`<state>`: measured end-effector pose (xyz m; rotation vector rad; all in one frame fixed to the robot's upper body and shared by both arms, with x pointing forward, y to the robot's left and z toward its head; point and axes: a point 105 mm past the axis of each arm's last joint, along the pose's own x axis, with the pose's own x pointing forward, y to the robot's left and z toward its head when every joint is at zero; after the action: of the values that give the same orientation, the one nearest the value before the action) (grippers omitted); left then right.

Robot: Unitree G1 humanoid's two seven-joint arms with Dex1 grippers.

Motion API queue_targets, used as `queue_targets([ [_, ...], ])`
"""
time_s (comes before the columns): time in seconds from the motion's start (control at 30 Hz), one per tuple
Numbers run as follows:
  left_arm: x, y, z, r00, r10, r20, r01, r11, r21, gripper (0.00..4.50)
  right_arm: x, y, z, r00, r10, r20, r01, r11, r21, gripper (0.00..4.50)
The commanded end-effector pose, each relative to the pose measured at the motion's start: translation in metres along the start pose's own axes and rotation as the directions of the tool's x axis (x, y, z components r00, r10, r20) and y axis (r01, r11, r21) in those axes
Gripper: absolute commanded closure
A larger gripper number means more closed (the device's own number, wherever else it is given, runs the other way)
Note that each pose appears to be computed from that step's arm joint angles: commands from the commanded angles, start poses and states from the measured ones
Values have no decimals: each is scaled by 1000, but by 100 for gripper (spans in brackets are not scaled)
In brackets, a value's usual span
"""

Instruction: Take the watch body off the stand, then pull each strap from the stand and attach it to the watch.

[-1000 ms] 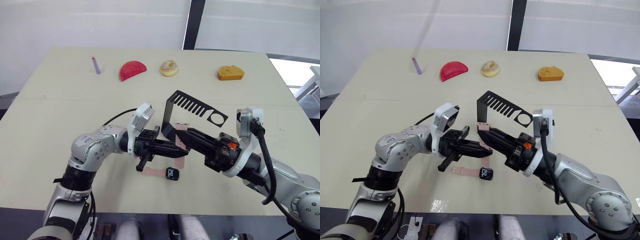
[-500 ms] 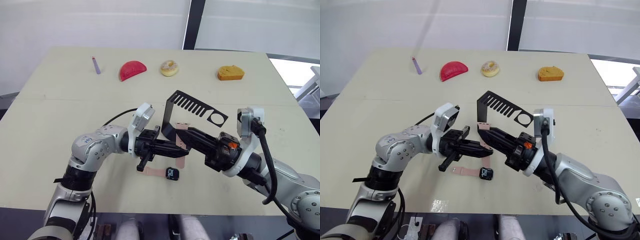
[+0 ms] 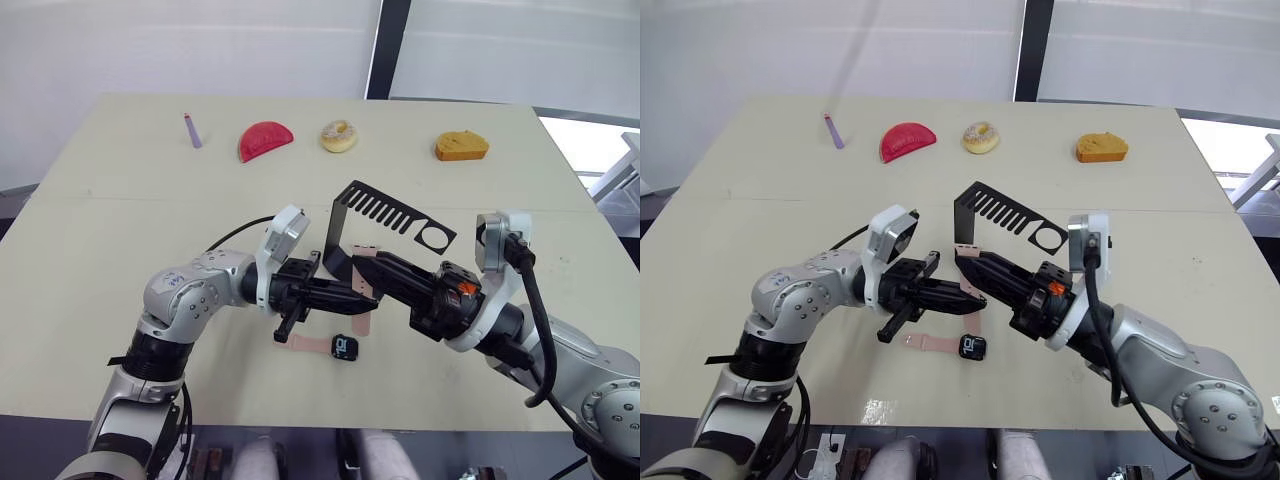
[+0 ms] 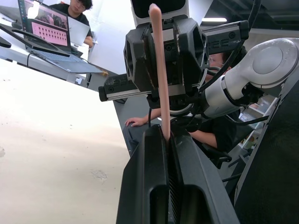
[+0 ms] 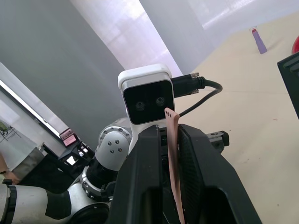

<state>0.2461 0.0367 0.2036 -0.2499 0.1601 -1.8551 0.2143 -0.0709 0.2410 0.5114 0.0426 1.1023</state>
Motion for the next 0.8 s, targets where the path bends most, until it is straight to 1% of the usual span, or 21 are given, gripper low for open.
queue_targets([
  [0.03, 3, -2, 8, 1000, -11, 1, 11, 999, 41, 450, -1, 9, 8, 999, 40, 36, -40, 999, -9, 436],
  [0.07, 3, -2, 7, 1000, -11, 1, 11, 999, 41, 450, -1, 9, 8, 998, 42, 37, -41, 999, -7, 447],
  [0.5, 4, -2, 7, 1000, -10, 5, 10, 999, 36, 450, -1, 10, 7, 998, 46, 35, -46, 999, -12, 447],
  [0.63, 1, -2, 3, 1000, 6, -24, -6, 999, 31, 450, -3, 11, 6, 999, 47, 20, -46, 999, -25, 447],
  [0.7, -4, -4, 2, 999, 6, -44, -5, 999, 35, 387, -5, 12, 5, 999, 44, 1, -44, 998, -44, 450],
  [0.73, -8, -6, 0, 998, 7, -70, -4, 999, 47, 354, -7, 13, 4, 999, 44, -20, -45, 997, -60, 450],
  [0.8, -17, -8, -7, 988, 34, -150, -18, 994, 103, 262, -15, 16, 3, 996, 47, -77, -54, 995, -89, 450],
])
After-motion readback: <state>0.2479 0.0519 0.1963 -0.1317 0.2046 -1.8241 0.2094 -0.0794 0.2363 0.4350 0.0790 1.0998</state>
